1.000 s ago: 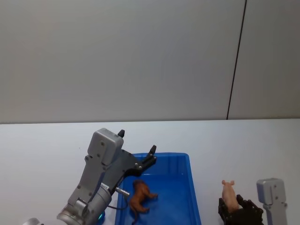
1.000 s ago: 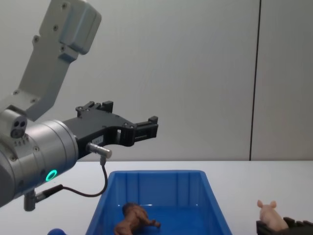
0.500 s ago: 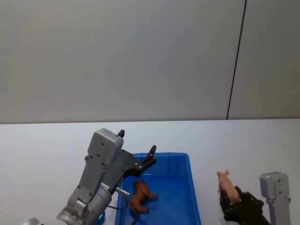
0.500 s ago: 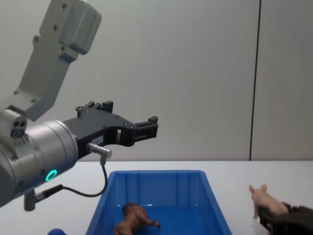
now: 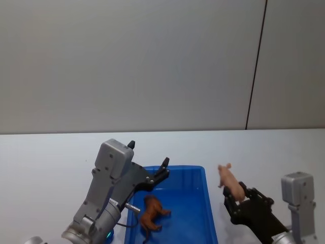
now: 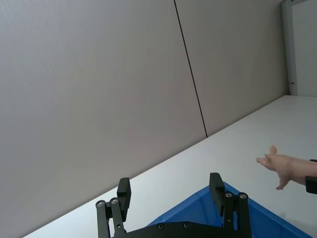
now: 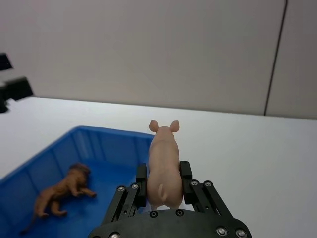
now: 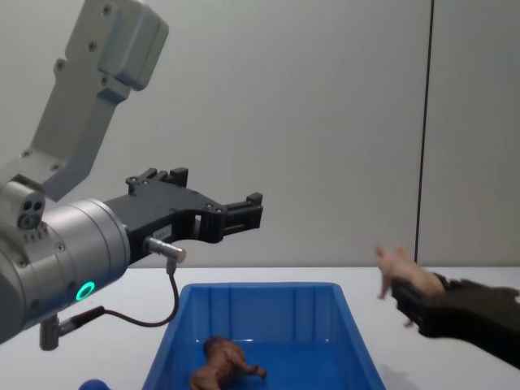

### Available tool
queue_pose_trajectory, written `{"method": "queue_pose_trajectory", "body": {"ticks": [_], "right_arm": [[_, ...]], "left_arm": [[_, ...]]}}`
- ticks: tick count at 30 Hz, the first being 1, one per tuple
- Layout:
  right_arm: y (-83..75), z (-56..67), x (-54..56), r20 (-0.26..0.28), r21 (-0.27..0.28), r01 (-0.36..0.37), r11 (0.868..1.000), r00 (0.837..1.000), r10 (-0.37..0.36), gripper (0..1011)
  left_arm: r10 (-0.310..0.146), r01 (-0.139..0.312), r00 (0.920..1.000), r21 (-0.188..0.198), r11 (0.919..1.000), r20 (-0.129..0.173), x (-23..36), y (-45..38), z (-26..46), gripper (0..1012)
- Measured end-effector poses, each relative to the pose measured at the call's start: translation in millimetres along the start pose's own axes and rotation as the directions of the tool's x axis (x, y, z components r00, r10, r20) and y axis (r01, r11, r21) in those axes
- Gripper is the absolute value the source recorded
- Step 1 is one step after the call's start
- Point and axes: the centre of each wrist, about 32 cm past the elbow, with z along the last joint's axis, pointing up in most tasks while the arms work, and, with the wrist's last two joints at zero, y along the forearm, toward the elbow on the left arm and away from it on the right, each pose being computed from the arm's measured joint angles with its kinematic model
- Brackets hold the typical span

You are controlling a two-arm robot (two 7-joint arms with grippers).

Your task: Pick up the two dolls from the table and place them into the box.

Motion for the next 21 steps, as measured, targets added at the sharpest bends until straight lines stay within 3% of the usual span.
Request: {"method": "queue_pose_trajectory", "body": {"ticks": [6, 12, 15, 21], "right_arm": [[5.5, 7.2, -2.4, -0.007, 0.045, -0.086, 0.995, 0.996, 0.087, 380], [15.0, 13.0, -8.1, -0.012, 0.075, -0.177, 0.981, 0.984, 0.178, 380], [20.7, 14.4, -11.1, -0.014, 0.081, -0.218, 0.973, 0.975, 0.22, 430], [30.4, 16.0, -16.1, -0.02, 0.082, -0.266, 0.96, 0.963, 0.268, 638]], "left_arm": [[0.0, 0.0, 1.0, 0.0, 1.0, 0.0, 0.0, 0.0, 0.0, 1001], [0.0, 0.0, 1.0, 0.0, 1.0, 0.0, 0.0, 0.0, 0.0, 1002], [0.0, 0.0, 1.0, 0.0, 1.0, 0.0, 0.0, 0.0, 0.0, 1001], [0.0, 0.0, 1.0, 0.0, 1.0, 0.0, 0.0, 0.0, 0.0, 1001]]}}
